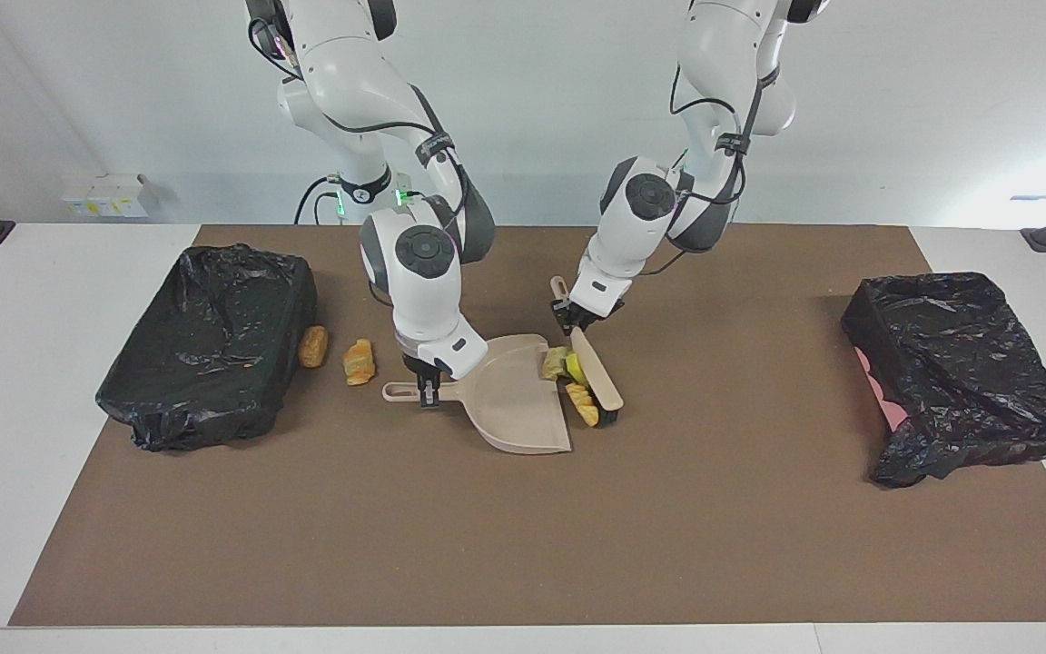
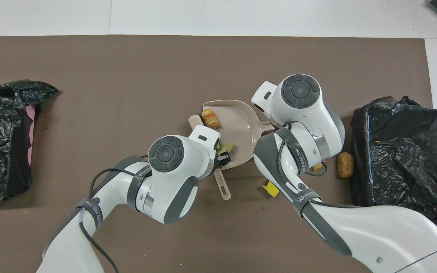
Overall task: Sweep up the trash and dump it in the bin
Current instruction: 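Sweep the debris into the dustpan with the left gripper's brush, then carry the loaded dustpan with the right gripper toward the right bag, then tip the dustpan over the bag with the right gripper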
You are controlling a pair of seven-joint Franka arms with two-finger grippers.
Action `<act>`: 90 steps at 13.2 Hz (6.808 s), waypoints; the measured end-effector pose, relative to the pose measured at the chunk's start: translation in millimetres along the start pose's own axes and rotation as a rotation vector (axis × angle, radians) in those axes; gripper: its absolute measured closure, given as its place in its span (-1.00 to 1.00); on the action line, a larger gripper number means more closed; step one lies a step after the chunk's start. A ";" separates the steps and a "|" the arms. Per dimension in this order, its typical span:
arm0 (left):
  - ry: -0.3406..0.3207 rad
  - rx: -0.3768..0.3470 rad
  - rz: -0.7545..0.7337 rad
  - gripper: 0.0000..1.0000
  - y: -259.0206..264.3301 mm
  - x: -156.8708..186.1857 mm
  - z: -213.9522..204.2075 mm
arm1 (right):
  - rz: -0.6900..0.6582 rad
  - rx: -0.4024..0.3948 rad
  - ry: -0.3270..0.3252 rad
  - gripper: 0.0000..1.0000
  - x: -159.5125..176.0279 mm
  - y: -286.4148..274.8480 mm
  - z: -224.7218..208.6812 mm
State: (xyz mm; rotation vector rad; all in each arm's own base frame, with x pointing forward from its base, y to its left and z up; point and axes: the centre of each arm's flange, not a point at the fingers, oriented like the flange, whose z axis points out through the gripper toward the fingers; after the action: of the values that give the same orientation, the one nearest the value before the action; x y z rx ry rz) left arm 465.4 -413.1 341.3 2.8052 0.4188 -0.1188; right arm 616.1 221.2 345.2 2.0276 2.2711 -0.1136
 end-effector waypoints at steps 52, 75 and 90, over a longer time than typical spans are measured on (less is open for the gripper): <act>-0.140 0.365 0.229 0.48 -74.8 -111.1 -53.2 | 0.059 0.000 -0.001 0.34 -39.1 4.0 -1.8; -0.054 0.253 0.042 -1.00 -120.1 -73.8 -60.8 | 0.136 0.039 0.041 0.34 -325.9 -123.6 -167.3; 0.137 0.229 0.395 -1.00 -198.5 144.6 -252.5 | 0.149 0.027 -0.567 0.34 -415.0 -192.1 -140.5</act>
State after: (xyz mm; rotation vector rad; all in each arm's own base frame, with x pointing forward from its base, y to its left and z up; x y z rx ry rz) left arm 553.6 -115.2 507.4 3.0685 -0.1356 0.1194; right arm 468.6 -193.2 533.1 1.8572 1.7731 -0.6204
